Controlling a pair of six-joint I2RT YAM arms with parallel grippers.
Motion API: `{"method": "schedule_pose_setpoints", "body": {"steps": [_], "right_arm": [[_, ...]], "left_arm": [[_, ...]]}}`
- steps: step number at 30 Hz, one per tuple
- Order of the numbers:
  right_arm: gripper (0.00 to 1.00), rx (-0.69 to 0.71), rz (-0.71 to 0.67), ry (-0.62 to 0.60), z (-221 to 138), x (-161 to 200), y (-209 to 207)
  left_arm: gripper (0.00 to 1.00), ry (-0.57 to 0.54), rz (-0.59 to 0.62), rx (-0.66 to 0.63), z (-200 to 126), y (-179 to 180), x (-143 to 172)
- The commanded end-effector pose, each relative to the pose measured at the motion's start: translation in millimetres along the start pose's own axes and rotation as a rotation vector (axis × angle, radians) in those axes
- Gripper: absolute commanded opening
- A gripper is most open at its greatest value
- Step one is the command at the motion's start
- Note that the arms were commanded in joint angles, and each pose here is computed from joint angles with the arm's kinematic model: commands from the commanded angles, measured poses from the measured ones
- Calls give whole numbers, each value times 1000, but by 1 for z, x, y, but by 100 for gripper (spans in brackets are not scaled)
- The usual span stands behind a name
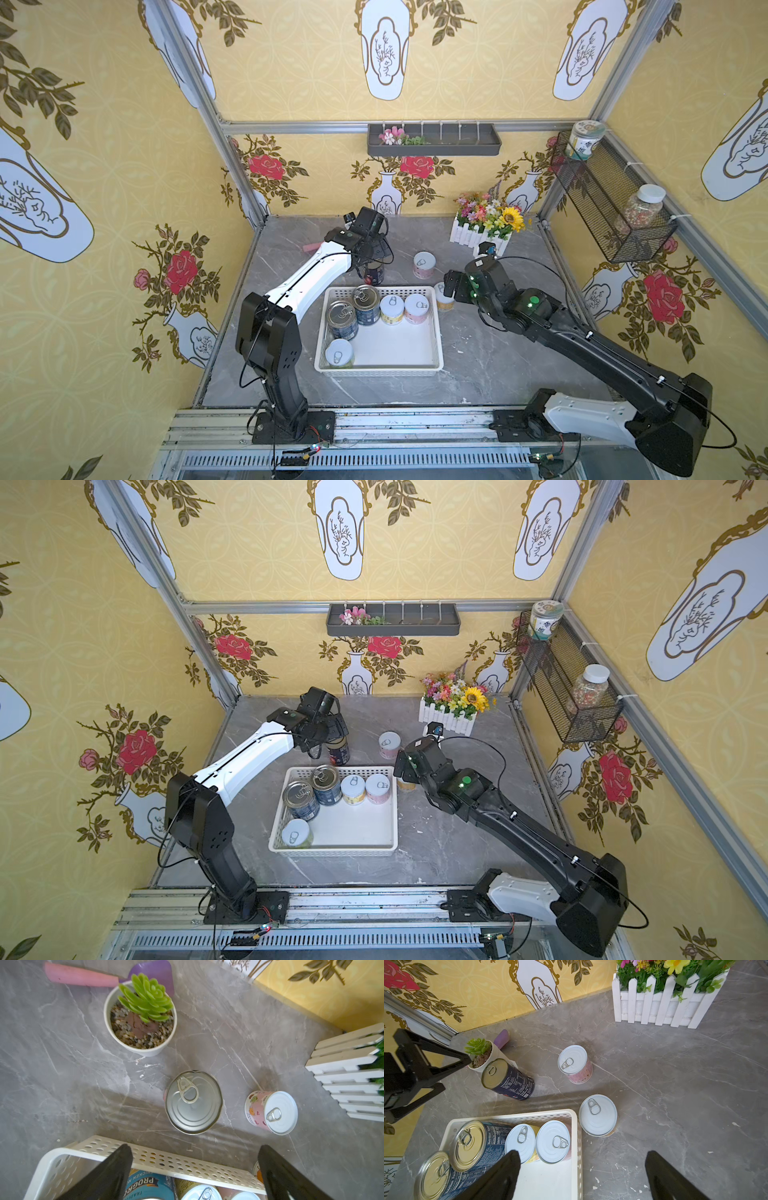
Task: Put the canned food in the basket
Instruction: Pick up the canned food from the center of the board.
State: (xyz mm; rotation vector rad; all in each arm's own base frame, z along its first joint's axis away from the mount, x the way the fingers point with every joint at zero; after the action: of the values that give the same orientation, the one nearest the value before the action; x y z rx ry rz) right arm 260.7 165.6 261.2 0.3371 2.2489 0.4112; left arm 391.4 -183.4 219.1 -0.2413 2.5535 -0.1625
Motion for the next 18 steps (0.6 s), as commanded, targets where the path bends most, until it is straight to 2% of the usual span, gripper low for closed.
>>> {"method": "schedule_pose_setpoints", "body": {"steps": [1,18], "right_arm": [[97,-25,4,-10,0,-4,5],[97,-55,0,37,8,3,12]], "left_arm": [[100,66,30,17,13,-1,5],[100,138,59,-77,57,0,11]]}}
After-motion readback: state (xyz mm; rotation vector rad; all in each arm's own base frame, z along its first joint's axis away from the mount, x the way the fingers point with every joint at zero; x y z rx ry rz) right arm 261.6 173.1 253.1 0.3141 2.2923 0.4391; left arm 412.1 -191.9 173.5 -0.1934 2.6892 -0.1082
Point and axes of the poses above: each gripper's point midway between its finger pads, its own z axis out along the fingers, its own y axis along the line the jaws close on, x = y × z, the point moved 5 cm from there along -z, back along the fingers, and after that the axes turned 9 degrees about z, right-handed, at the moved point
